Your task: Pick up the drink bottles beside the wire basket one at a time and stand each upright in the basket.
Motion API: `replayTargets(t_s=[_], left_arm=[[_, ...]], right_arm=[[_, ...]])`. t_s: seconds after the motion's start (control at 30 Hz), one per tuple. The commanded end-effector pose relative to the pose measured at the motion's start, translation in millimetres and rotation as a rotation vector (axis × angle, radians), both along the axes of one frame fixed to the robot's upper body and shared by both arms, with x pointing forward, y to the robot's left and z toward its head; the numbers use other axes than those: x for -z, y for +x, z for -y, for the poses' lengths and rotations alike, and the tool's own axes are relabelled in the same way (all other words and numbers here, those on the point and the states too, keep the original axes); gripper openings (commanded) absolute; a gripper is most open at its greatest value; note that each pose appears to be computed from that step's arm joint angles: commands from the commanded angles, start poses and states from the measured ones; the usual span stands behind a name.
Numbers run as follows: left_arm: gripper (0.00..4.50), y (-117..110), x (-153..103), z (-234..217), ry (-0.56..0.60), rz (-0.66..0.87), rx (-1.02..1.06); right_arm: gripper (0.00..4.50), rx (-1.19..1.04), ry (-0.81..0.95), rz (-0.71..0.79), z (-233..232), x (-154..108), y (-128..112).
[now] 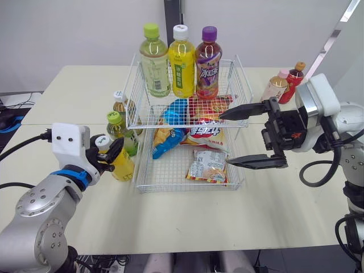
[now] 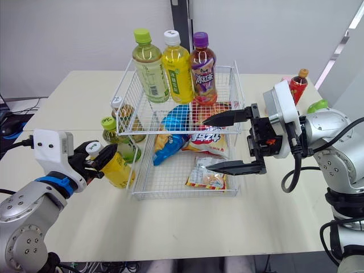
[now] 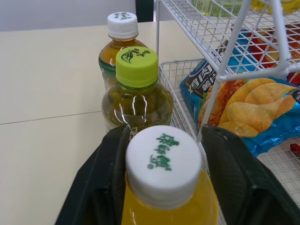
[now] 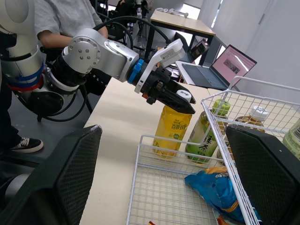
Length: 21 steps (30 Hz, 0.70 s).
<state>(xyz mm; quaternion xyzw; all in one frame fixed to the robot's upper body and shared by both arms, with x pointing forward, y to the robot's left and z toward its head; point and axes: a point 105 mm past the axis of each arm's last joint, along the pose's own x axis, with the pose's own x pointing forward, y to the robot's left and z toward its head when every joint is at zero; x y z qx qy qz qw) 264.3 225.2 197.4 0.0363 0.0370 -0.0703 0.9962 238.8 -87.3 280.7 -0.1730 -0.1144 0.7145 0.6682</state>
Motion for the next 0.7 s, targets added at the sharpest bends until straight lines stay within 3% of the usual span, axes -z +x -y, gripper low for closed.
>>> replayTargets(t_s=[0.03,0.3,0.47,0.7], left_arm=[[1.37,-3,-7,-1,0.021,0.043,-0.002],[1.37,-22,-30,-15,0.011,0.08,0.124],[1.37,-30,-96,-43,0.038,0.108,0.28],[1.37,-29,-183,-47,0.007,0.199,0.404]], right_arm=[[4.5,-0.007,0.008,0.043,-1,-7,-6],[4.5,0.044,0.01,0.073,4,-9,0],[4.5,0.105,0.006,0.072,12,-12,4],[4.5,0.173,-0.003,0.057,23,-13,4]])
